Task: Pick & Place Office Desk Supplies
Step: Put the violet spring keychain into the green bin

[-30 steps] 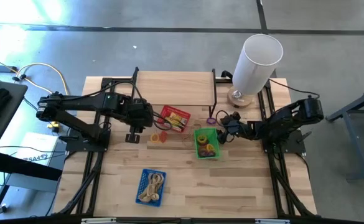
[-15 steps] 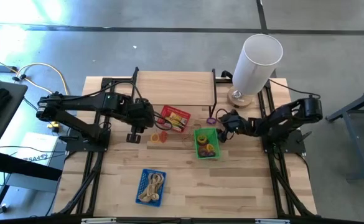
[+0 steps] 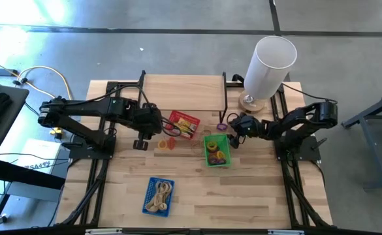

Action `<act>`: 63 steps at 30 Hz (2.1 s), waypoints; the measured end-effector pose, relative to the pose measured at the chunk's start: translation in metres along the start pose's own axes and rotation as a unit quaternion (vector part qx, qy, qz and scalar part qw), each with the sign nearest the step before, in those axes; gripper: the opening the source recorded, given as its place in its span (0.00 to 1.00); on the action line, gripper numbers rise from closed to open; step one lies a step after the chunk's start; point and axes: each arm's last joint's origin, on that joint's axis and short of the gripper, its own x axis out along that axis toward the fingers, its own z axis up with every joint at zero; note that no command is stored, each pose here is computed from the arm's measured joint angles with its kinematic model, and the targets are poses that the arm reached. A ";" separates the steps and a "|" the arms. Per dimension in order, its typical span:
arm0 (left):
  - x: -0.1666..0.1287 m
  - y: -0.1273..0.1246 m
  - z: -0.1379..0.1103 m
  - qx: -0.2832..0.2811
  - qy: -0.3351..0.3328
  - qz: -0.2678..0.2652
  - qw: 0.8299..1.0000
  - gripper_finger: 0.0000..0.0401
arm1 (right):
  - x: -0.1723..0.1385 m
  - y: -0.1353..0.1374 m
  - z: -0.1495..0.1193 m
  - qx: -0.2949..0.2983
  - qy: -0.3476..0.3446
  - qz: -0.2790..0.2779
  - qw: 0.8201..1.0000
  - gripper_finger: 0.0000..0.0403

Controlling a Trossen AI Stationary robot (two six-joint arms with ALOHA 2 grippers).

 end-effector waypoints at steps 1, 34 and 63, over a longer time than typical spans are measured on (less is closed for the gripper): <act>0.000 0.000 0.000 0.000 -0.001 0.000 1.000 0.29 | 0.000 0.000 0.000 0.000 0.000 0.002 1.000 0.78; 0.001 0.000 0.003 0.000 -0.013 0.002 1.000 0.29 | 0.000 -0.001 -0.002 -0.012 0.013 0.019 1.000 0.01; 0.001 0.001 0.005 0.007 -0.022 0.004 1.000 0.29 | -0.005 0.020 0.003 0.019 -0.018 0.026 0.999 0.44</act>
